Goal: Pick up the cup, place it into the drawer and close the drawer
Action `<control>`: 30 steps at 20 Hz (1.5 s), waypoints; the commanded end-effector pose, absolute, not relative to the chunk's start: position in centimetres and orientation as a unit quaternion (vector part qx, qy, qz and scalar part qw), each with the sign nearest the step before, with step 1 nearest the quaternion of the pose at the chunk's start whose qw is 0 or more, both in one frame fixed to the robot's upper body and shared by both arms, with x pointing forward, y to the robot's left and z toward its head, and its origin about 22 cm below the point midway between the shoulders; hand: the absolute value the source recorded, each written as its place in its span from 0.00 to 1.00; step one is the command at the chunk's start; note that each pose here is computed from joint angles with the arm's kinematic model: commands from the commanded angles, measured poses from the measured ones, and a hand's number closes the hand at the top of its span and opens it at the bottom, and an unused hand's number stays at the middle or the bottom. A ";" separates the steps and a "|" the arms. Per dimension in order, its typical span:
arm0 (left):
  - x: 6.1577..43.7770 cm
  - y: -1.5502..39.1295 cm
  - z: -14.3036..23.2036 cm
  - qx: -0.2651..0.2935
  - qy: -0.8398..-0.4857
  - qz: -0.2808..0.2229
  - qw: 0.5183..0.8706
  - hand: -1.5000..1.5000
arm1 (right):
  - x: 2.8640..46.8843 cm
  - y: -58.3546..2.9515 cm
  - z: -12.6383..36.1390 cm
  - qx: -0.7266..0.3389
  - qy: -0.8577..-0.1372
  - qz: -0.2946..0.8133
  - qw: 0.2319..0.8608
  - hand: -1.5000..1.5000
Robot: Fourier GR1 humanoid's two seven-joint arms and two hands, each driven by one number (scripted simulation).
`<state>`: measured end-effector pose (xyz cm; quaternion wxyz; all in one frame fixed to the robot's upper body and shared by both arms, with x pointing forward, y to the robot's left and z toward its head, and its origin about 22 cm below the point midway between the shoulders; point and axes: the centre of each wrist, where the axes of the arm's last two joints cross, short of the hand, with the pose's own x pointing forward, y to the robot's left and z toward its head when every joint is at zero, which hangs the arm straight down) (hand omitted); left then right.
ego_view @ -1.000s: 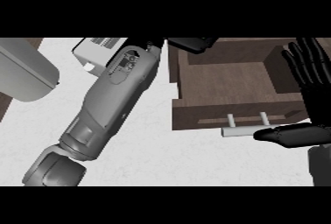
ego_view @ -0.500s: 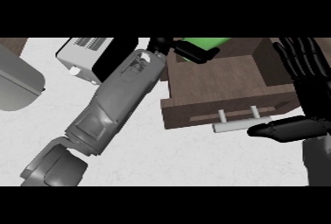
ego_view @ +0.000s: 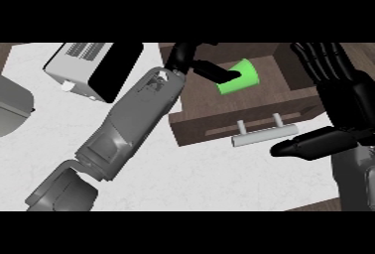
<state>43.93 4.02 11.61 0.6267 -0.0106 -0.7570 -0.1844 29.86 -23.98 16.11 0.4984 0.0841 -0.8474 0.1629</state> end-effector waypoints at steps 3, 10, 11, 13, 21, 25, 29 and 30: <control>43.7 4.0 11.8 -0.065 -0.778 -0.123 0.613 0.00 | 29.8 -22.0 16.1 0.189 -0.829 0.215 0.481 1.00; 43.6 3.9 12.6 -0.112 -0.814 -0.046 0.569 0.00 | 29.6 -20.3 15.3 0.246 -0.742 0.372 0.500 1.00; 43.8 3.7 13.0 -0.105 -0.814 -0.039 0.570 0.00 | 29.3 -21.8 14.8 0.231 -0.716 0.413 0.514 1.00; 43.9 3.4 13.6 -0.105 -0.818 -0.032 0.565 0.00 | 29.0 -21.5 15.4 0.198 -0.699 0.449 0.520 1.00; 43.9 4.0 12.8 -0.105 -0.813 0.009 0.572 0.00 | 27.8 -20.5 11.8 0.026 -0.663 0.519 0.539 0.00; 43.6 5.4 10.2 -0.128 -0.814 0.023 0.566 0.00 | 28.0 -21.7 7.0 -0.022 -0.639 0.512 0.574 0.00; 43.1 6.4 8.9 -0.140 -0.817 0.019 0.560 0.00 | 30.7 -20.7 3.4 -0.029 -0.596 0.547 0.587 0.00; 43.3 6.3 9.8 -0.143 -0.811 0.022 0.567 0.00 | 30.3 -19.5 1.3 -0.026 -0.587 0.563 0.581 0.00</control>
